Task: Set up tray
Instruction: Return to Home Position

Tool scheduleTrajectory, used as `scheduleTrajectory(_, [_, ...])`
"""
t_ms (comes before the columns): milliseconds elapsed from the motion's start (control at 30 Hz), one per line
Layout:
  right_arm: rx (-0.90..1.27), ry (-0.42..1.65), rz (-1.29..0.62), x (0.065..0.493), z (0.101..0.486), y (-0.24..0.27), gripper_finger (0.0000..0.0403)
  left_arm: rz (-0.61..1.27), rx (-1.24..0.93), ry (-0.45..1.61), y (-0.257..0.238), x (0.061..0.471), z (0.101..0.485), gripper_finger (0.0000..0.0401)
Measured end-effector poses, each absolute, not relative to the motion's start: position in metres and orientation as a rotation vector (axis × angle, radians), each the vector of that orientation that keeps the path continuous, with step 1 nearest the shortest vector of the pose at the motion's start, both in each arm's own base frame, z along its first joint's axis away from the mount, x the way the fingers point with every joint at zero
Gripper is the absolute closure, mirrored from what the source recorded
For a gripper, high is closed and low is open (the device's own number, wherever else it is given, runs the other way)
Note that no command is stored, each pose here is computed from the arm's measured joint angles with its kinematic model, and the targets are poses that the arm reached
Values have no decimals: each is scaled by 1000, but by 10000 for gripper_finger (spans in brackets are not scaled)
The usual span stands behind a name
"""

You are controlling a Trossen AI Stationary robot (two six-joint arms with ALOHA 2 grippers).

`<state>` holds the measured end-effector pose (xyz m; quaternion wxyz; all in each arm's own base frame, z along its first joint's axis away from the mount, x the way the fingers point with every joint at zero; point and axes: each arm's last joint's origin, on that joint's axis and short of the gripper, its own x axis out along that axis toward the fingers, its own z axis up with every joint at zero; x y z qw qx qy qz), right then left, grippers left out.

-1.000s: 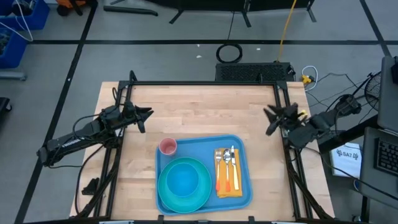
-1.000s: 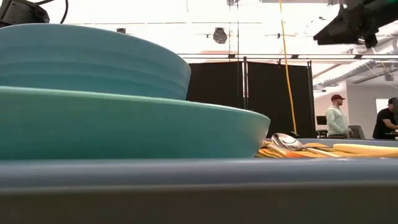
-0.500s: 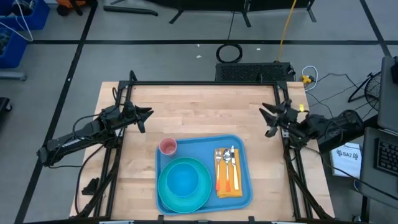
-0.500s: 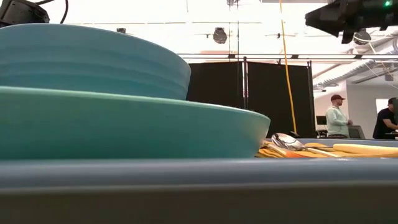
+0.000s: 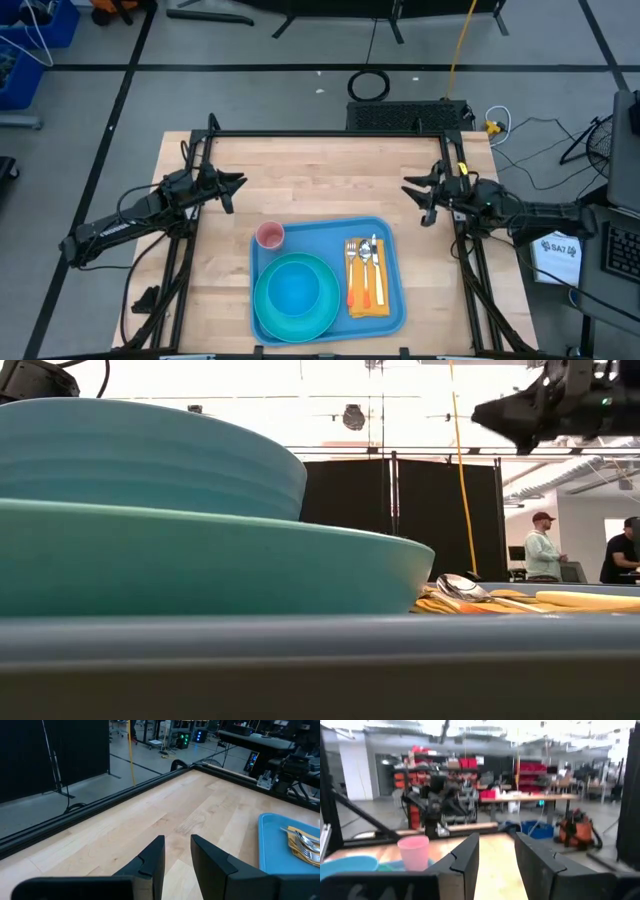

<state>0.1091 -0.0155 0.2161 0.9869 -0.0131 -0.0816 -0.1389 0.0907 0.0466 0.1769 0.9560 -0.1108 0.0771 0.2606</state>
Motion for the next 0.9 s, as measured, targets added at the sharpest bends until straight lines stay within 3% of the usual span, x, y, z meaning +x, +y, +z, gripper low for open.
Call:
scheduleTrajectory(233, [28,-130,-154,113,212,-30,287,533,-199,157,47,91,177,304])
scheduleTrajectory(433, [10,-187,-176,104,218,-40,287,552,-244,118,47,91,180,304])
scheduleTrajectory(667, [11,-190,-234,96,218,-45,287,448,-48,-244,45,95,193,304])
scheduleTrajectory(900, [8,-186,-201,93,218,-46,287,433,-106,-79,44,100,174,304])
